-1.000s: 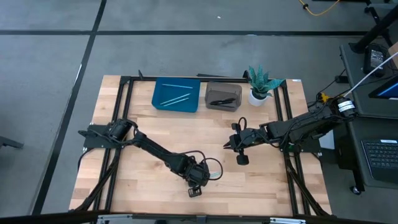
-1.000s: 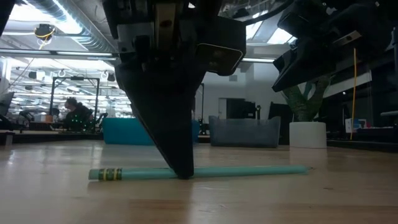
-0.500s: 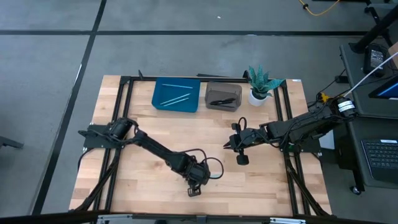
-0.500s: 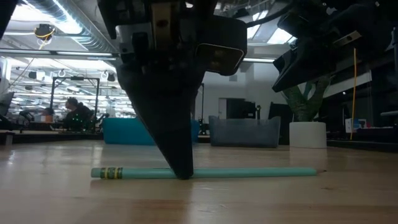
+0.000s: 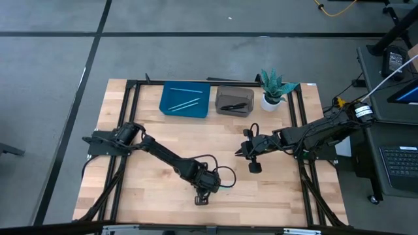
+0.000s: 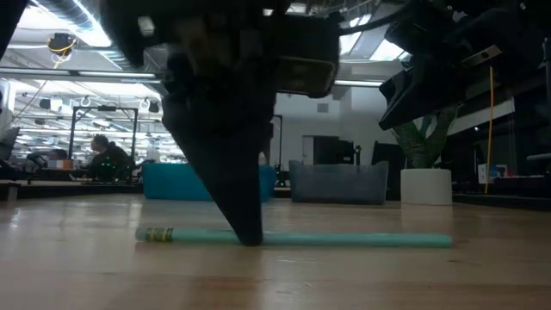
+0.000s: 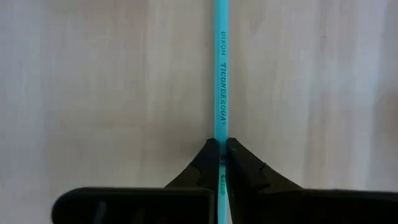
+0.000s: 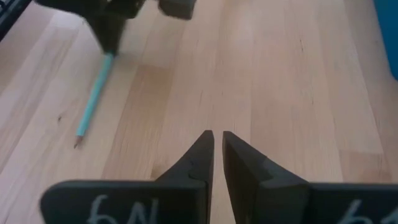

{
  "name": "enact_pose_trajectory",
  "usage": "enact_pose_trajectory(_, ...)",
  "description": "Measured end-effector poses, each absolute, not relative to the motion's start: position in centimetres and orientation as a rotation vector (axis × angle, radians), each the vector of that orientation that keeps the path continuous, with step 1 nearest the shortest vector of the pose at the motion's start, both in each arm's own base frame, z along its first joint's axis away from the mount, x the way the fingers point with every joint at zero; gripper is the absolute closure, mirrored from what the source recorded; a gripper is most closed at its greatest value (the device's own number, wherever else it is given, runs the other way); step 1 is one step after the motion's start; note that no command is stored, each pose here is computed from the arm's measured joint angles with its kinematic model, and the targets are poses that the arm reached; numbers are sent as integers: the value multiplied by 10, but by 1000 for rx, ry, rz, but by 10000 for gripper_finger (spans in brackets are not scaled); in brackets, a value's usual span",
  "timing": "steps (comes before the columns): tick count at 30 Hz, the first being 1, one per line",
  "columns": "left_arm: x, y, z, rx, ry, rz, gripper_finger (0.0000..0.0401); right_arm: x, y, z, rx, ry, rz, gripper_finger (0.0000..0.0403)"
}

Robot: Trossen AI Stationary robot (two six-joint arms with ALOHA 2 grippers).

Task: Sort pens & pencils
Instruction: Put the light green pencil into the blue bin

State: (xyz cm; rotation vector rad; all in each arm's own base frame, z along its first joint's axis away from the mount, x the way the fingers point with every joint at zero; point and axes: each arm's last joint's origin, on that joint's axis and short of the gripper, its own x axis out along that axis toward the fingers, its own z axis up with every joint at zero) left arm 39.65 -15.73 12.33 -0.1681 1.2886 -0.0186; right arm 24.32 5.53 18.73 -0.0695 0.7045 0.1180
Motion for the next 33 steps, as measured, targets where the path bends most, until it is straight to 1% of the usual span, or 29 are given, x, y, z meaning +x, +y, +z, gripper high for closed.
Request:
enact_pose_trajectory(6, 389, -149, 132, -52, 1292, 97, 396, 243, 55, 187, -70, 705, 118, 366)
enact_pose_trajectory(17, 376, -142, 147, 22, 1349, 137, 396, 242, 55, 186, -71, 720, 117, 366)
enact_pose_trajectory(19, 371, -140, 153, 37, 1363, 150, 396, 242, 55, 186, -72, 722, 117, 366)
enact_pose_trajectory(28, 365, -136, 187, 43, 1277, 172, 398, 241, 55, 185, -75, 735, 117, 366)
enact_pose_trajectory(33, 357, -131, 200, 86, 1269, 227, 401, 241, 55, 184, -76, 746, 116, 366)
